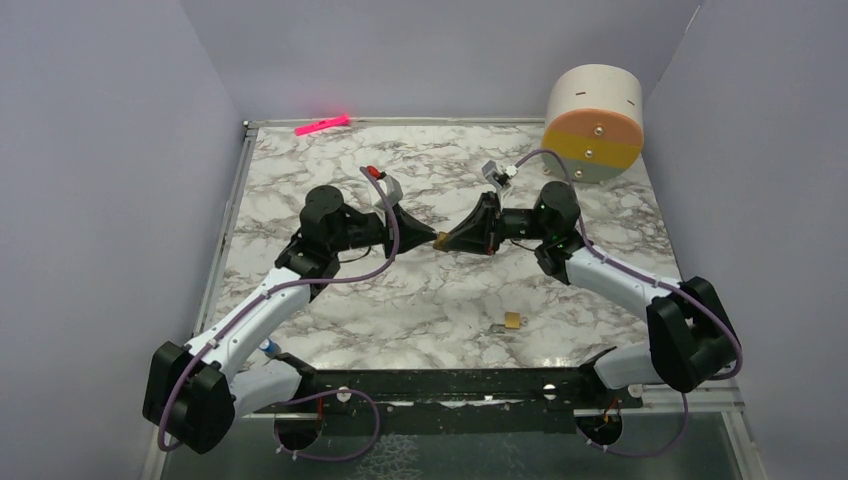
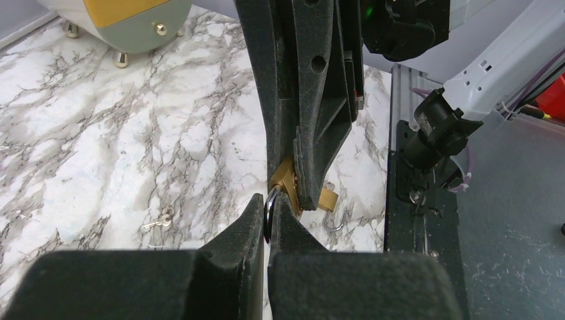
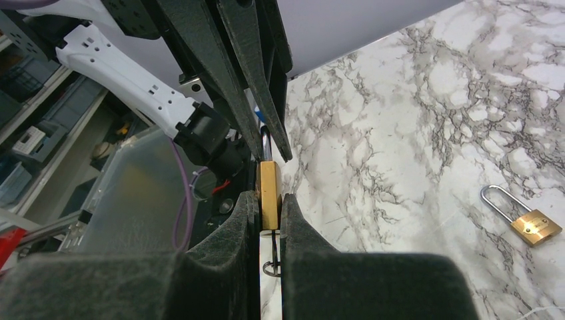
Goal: Lock with the key
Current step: Lock the lock.
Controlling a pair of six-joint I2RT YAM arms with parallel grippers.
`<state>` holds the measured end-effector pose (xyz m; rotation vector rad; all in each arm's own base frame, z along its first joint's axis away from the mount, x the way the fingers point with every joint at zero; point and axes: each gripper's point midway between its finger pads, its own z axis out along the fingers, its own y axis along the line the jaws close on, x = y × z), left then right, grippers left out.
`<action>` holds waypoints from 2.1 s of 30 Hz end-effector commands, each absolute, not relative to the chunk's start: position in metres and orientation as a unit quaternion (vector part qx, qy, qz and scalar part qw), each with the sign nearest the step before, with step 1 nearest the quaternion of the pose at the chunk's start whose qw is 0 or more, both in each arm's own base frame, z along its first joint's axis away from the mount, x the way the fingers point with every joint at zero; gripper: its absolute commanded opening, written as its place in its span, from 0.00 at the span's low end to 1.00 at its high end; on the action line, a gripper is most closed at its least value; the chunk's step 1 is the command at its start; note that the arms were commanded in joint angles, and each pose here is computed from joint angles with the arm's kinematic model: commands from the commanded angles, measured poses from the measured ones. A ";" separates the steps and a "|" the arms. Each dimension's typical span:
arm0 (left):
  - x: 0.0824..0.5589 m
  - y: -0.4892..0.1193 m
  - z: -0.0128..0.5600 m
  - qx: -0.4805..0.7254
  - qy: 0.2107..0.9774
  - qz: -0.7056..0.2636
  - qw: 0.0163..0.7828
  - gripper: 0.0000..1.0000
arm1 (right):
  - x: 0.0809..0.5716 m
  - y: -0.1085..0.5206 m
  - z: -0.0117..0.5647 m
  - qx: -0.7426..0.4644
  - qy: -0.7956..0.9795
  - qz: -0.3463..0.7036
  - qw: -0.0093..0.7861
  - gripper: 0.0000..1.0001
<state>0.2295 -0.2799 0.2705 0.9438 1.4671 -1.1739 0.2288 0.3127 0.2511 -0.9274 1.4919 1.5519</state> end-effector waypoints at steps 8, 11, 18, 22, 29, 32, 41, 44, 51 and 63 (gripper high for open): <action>0.212 -0.266 0.285 0.429 0.585 -0.485 0.489 0.00 | 0.221 0.318 0.272 -0.385 0.563 0.595 0.424 0.01; 0.214 -0.259 0.288 0.428 0.587 -0.475 0.496 0.00 | 0.220 0.315 0.271 -0.388 0.565 0.594 0.421 0.01; 0.211 -0.254 0.288 0.432 0.583 -0.480 0.493 0.00 | 0.219 0.315 0.269 -0.390 0.566 0.597 0.414 0.01; 0.209 -0.253 0.290 0.434 0.580 -0.480 0.494 0.00 | 0.221 0.315 0.268 -0.387 0.570 0.597 0.410 0.01; 0.208 -0.253 0.293 0.440 0.574 -0.484 0.493 0.00 | 0.228 0.318 0.269 -0.390 0.579 0.590 0.406 0.17; 0.207 -0.254 0.296 0.442 0.568 -0.487 0.494 0.00 | 0.236 0.316 0.269 -0.387 0.593 0.568 0.420 0.28; 0.208 -0.254 0.302 0.443 0.560 -0.493 0.497 0.00 | 0.237 0.310 0.270 -0.388 0.584 0.567 0.431 0.51; 0.208 -0.254 0.303 0.443 0.559 -0.494 0.498 0.00 | 0.236 0.310 0.268 -0.392 0.581 0.571 0.428 0.51; 0.211 -0.251 0.302 0.440 0.563 -0.488 0.501 0.00 | 0.228 0.310 0.261 -0.399 0.576 0.584 0.410 0.51; 0.214 -0.245 0.304 0.439 0.565 -0.482 0.505 0.00 | 0.214 0.304 0.259 -0.417 0.560 0.593 0.400 0.50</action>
